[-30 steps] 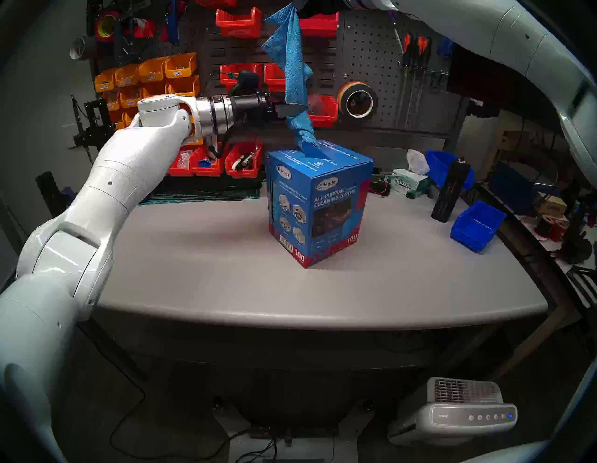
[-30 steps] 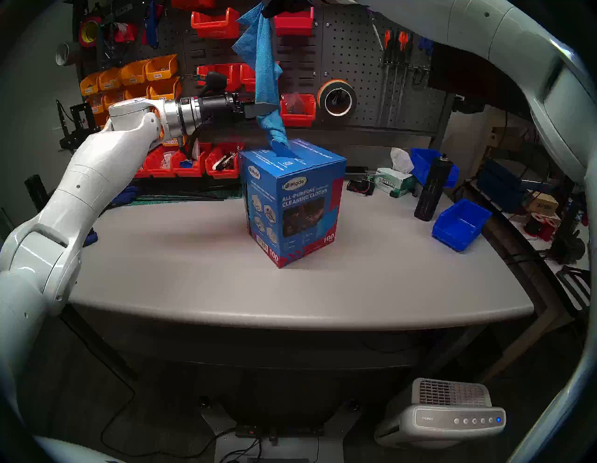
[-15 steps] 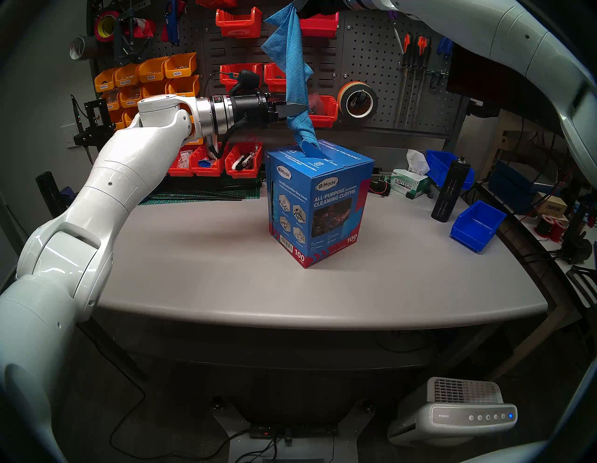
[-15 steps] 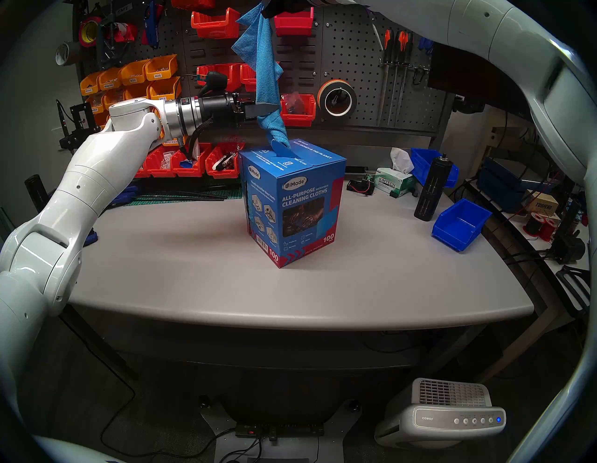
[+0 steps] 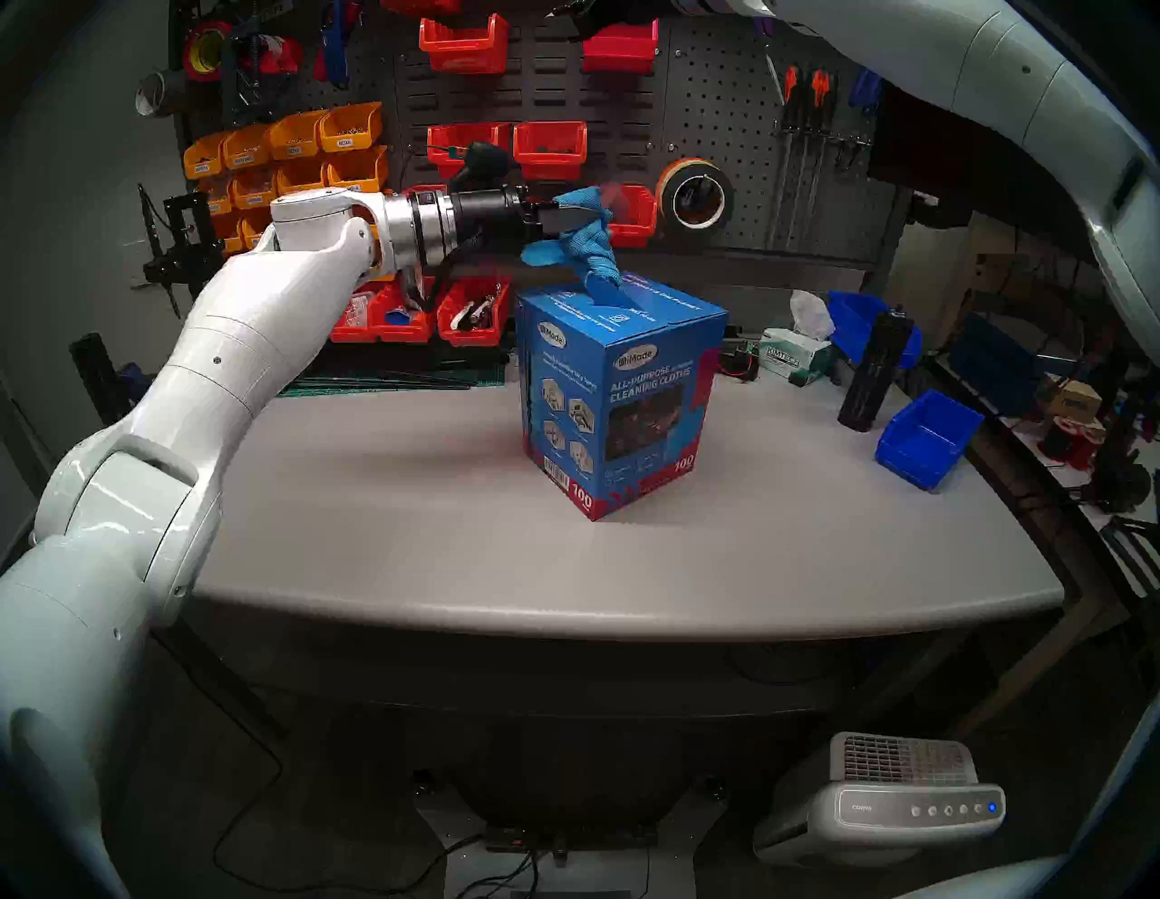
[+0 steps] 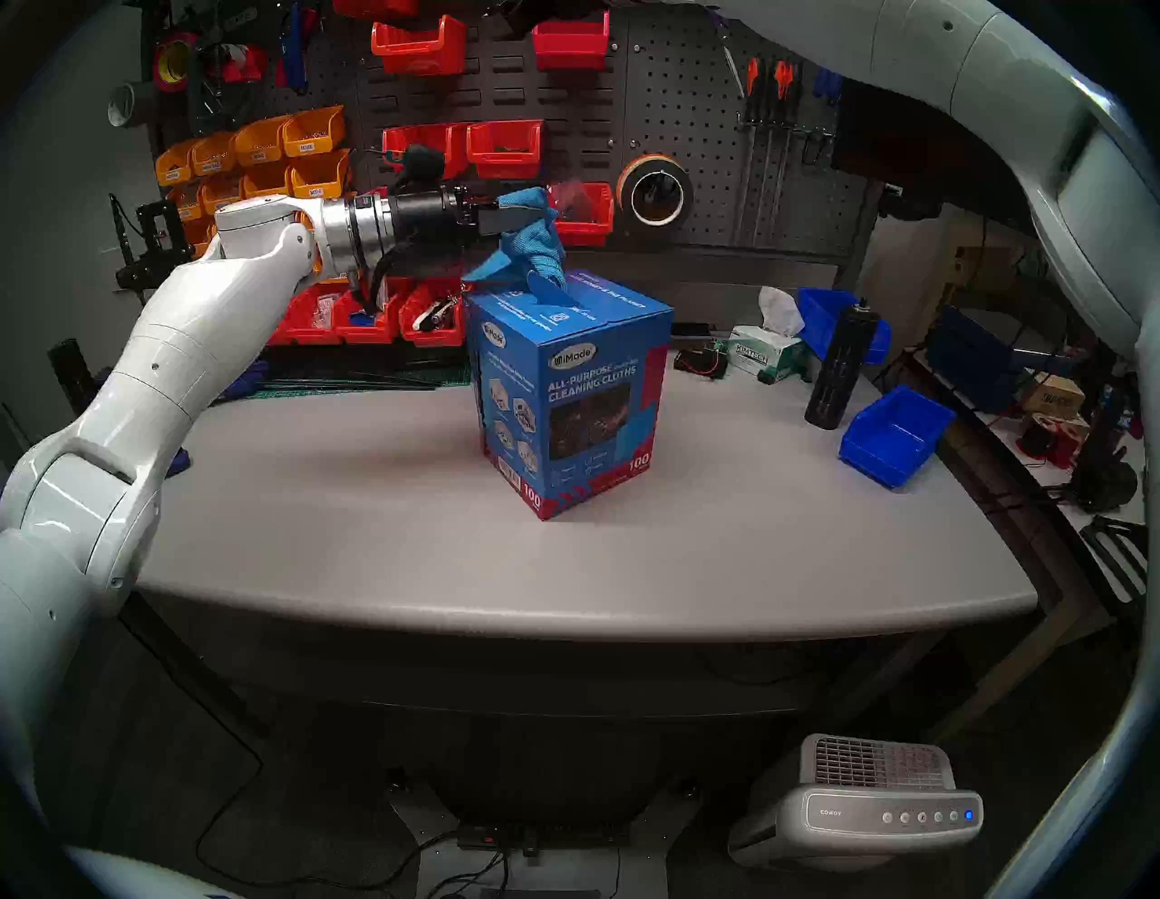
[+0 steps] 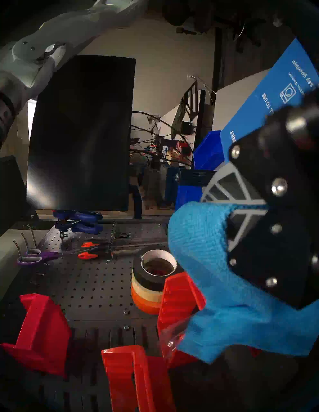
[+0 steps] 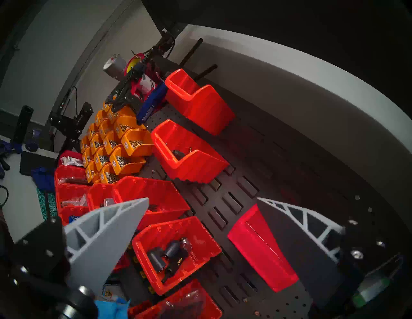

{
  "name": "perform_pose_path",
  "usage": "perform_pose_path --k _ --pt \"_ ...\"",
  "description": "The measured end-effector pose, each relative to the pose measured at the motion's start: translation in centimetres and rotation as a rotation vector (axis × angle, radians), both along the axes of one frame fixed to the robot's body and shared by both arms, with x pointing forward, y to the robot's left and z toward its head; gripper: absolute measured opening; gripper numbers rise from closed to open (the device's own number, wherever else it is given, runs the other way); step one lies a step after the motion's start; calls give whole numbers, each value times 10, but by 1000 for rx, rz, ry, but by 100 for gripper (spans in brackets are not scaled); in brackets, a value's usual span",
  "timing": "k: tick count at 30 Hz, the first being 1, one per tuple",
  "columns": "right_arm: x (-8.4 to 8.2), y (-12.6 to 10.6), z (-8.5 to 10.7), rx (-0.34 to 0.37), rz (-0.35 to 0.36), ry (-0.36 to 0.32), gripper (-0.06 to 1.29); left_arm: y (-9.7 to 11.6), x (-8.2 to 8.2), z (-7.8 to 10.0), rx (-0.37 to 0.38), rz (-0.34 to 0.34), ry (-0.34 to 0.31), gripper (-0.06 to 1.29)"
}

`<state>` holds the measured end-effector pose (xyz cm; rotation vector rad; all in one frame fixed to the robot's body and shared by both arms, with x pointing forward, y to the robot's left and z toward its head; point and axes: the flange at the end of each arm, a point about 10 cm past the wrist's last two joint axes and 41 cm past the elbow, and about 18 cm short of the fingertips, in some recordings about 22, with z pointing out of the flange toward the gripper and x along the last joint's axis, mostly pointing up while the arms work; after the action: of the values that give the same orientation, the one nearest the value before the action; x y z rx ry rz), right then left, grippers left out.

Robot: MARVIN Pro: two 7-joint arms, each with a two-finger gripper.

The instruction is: Take out a shop towel

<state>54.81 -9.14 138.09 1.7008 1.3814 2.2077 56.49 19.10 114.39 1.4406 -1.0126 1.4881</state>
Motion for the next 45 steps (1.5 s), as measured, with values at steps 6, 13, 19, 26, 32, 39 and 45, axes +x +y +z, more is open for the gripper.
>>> perform_pose_path --k 6,13,19,26,32,39,45 --pt "0 -1 2 5 1 1 125 0 0 -1 0 -1 2 -2" --pt "-2 -4 5 2 4 4 125 0 0 -2 0 -2 3 -2" --pt "-4 -11 6 -14 -10 18 125 -1 0 -2 0 -2 4 -2" --pt "-9 -18 0 -57 -29 57 125 -1 0 -3 0 -2 5 -2" --pt "-12 -34 -6 -102 -56 101 125 -1 0 -3 0 -1 6 -2" --pt "-16 -59 -6 -128 -94 148 125 -1 0 -4 0 -1 6 -2" --pt "-25 -72 -9 -149 -99 208 125 -1 0 -4 0 -1 6 -2"
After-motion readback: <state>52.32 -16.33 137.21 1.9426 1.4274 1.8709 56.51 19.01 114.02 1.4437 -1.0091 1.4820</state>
